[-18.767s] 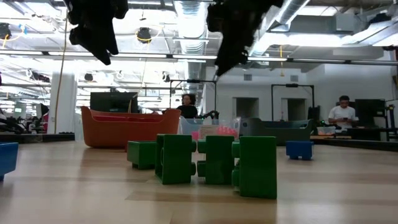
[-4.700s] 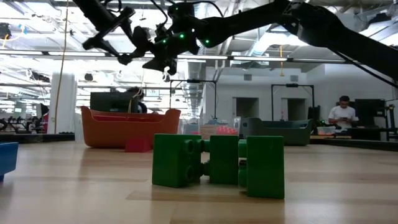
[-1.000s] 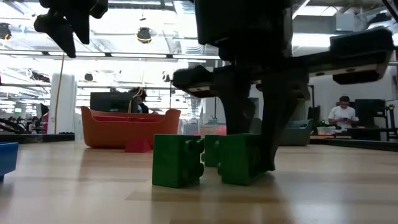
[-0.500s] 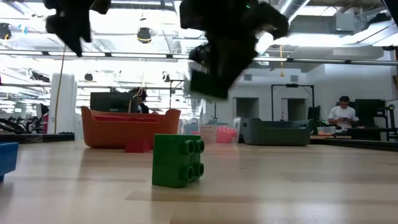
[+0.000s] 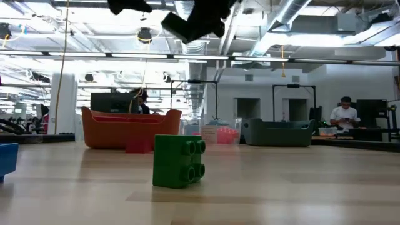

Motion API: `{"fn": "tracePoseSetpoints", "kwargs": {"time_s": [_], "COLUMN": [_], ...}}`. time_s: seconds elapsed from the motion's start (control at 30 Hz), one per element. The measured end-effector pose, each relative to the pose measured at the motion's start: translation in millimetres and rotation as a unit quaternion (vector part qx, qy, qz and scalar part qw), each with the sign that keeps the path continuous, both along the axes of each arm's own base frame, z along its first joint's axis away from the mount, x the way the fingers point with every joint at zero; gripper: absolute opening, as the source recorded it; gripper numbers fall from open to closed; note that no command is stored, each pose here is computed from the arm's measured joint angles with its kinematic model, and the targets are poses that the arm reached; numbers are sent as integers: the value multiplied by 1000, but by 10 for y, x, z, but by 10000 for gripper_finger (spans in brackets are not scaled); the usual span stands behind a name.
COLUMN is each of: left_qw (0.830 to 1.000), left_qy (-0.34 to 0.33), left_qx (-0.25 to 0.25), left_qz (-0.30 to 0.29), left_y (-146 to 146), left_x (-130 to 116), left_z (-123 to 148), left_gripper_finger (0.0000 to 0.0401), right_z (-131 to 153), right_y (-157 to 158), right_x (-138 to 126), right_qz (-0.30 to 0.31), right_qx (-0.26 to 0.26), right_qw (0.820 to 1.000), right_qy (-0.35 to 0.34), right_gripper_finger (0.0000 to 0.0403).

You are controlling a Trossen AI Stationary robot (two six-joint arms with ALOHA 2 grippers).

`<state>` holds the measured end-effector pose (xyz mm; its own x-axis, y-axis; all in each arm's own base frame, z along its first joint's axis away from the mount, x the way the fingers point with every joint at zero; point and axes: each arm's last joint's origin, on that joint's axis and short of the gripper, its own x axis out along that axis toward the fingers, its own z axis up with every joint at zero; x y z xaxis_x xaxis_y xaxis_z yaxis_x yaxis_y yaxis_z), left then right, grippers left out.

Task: Sort blocks
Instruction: Put the green game piece into the left transparent bin

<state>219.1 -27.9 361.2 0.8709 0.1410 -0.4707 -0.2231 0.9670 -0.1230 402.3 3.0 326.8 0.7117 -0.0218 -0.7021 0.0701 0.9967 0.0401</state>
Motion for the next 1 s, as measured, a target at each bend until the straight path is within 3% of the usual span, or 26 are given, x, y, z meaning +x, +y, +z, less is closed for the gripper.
{"fn": "tracePoseSetpoints", "kwargs": {"time_s": [0.2,0.67,0.8,1.0], "left_qw": [997,997,997,997], "left_qy": [-12,-2,-4,-5], "left_qx": [70,81,81,82], "left_qz": [16,9,9,9], "left_y": [23,-3,-1,-1], "left_x": [53,282,276,274], "left_z": [23,-96,-88,-85], "left_gripper_finger": [286,282,248,161], "right_z": [123,165,155,155], "right_y": [76,116,116,116], "right_x": [9,81,74,76], "right_qz": [7,-1,-1,3], "right_qx": [3,4,3,-1], "right_qw": [999,996,996,996], "right_qy": [-48,-91,-85,-86], "right_gripper_finger": [91,91,91,92]}}
